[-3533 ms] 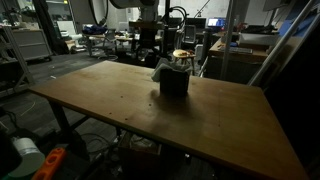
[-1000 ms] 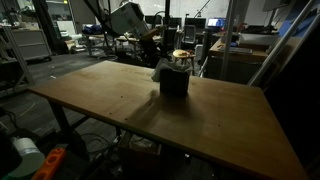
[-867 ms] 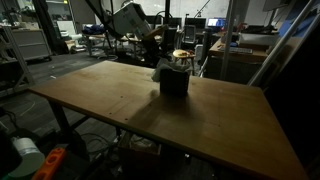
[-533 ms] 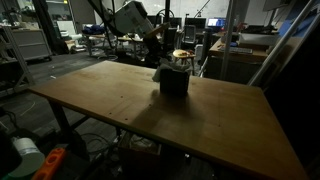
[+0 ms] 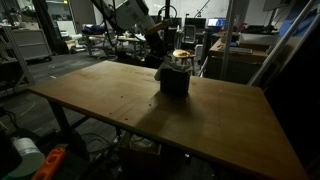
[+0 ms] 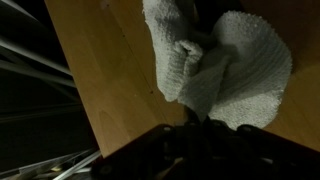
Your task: Put the towel in the black holder
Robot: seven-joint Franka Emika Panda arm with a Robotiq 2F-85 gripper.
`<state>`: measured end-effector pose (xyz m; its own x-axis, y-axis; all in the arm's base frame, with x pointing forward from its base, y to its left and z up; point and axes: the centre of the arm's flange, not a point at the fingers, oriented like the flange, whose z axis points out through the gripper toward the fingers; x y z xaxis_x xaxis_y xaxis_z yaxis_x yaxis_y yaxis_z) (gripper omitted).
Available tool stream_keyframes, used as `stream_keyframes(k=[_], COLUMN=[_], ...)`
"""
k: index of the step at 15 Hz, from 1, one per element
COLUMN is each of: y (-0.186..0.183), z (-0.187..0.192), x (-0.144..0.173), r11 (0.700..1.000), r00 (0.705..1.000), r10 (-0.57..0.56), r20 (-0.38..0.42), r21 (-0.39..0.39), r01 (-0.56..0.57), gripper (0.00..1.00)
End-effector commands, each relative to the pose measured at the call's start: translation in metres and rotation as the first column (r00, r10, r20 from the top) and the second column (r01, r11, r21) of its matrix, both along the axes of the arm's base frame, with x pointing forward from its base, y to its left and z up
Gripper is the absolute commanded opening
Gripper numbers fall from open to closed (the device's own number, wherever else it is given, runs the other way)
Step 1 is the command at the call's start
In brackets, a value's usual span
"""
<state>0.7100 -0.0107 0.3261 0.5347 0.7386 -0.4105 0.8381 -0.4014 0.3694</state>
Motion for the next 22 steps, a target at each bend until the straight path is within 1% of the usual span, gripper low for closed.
stream_keyframes(k=[1, 3, 6, 9, 11, 14, 18, 20, 22], y=[-0.017, -0.03, -0.049, -0.071, -0.083, -0.098, -0.108, -0.104, -0.096], z=[0.029, 0.044, 0.061, 0.071, 0.071, 0.06, 0.035, 0.017, 0.0], x=[0.012, 0.012, 0.01, 0.005, -0.001, -0.011, -0.03, -0.034, -0.031], r11=[0.994, 0.985, 0.966, 0.937, 0.916, 0.877, 0.814, 0.789, 0.767], r00=[0.994, 0.985, 0.963, 0.93, 0.909, 0.87, 0.813, 0.79, 0.772], r10=[-0.103, -0.163, -0.252, -0.344, -0.398, -0.48, -0.58, -0.613, -0.636], r20=[0.042, 0.065, 0.1, 0.126, 0.126, 0.112, 0.054, 0.024, 0.012], r21=[0.032, 0.06, 0.089, 0.109, 0.112, 0.098, 0.076, 0.081, 0.114], r01=[0.102, 0.159, 0.243, 0.332, 0.386, 0.471, 0.575, 0.609, 0.631], gripper=[0.02, 0.02, 0.02, 0.02, 0.02, 0.02, 0.02, 0.02, 0.02])
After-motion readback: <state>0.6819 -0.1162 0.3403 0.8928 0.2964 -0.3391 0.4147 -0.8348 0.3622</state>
